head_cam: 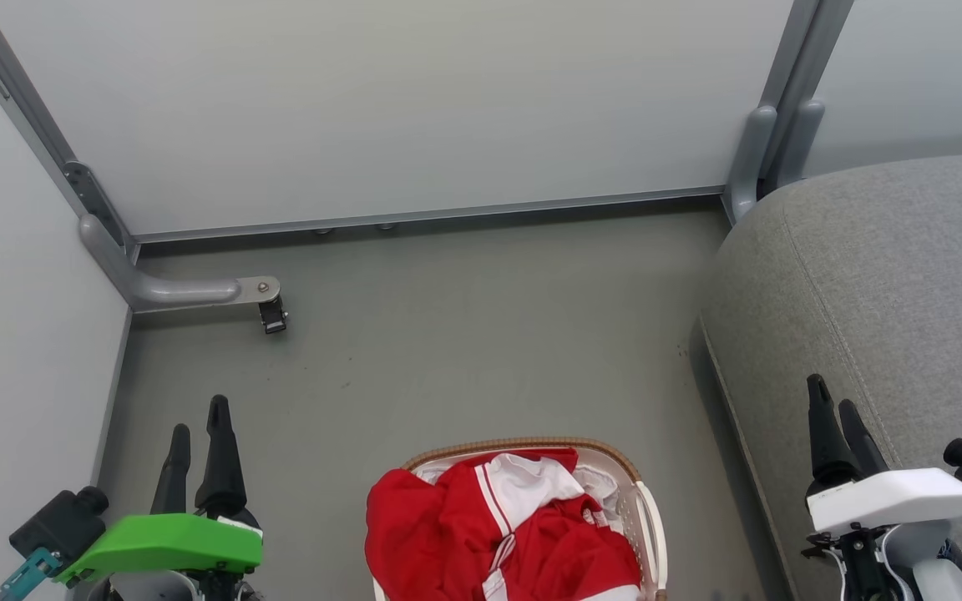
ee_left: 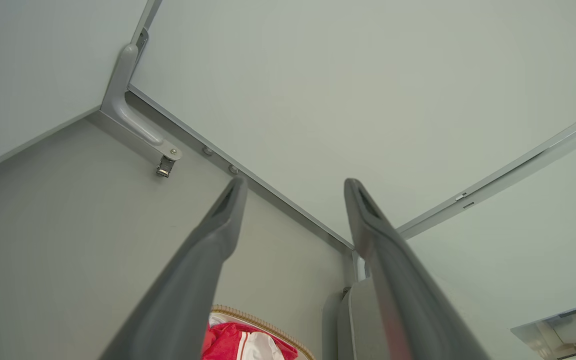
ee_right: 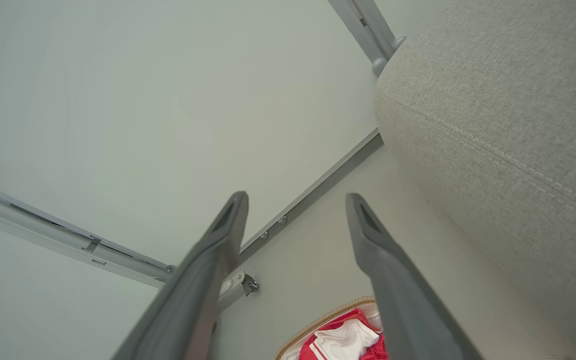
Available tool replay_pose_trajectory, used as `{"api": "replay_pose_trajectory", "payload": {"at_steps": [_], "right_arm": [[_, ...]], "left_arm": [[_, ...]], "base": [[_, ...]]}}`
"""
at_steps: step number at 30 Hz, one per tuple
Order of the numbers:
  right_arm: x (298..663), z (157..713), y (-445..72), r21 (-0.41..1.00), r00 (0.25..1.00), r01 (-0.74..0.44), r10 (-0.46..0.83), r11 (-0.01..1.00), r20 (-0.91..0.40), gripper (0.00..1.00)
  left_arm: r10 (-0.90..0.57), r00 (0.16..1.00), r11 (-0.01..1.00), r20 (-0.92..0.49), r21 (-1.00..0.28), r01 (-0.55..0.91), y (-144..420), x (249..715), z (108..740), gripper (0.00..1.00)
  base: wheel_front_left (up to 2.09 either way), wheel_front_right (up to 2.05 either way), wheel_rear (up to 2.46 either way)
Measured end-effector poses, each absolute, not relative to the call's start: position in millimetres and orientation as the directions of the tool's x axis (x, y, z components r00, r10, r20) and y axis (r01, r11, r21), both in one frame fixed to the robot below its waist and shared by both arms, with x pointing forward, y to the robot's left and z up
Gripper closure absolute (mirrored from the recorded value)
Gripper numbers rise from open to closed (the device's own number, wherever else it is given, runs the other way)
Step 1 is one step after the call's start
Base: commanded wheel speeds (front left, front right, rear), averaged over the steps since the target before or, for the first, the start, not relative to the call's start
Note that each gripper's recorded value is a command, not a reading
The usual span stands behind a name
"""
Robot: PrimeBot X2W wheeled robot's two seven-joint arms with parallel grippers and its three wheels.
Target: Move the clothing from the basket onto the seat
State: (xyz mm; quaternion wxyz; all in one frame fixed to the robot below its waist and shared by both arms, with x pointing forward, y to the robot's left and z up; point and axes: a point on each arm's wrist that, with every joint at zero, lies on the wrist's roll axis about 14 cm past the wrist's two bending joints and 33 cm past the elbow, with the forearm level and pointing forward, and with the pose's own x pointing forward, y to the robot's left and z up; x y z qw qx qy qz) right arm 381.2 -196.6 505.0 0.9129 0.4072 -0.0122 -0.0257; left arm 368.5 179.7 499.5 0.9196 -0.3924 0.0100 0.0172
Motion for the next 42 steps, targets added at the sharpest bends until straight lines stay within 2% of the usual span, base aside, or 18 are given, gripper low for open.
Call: {"api": "replay_pose_trajectory", "payload": {"at_steps": [16, 42], "right_arm": [[382.5, 513.5, -175.0, 0.569, 0.999, -0.039, 0.016, 0.822, 0.046, 0.00], [380.0, 515.2, -159.3, 0.340, 0.994, -0.103, 0.081, 0.935, 0.079, 0.00]], "left_arm": [[-0.008, 1.000, 0.834, -0.010, -0.551, 0.001, 168.1, 364.6, 500.5, 0.00], [-0.026, 1.000, 0.934, -0.010, -0.357, 0.021, 161.2, 356.2, 490.3, 0.00]], "base": [[0.00, 0.00, 0.00], [0.00, 0.00, 0.00]]}}
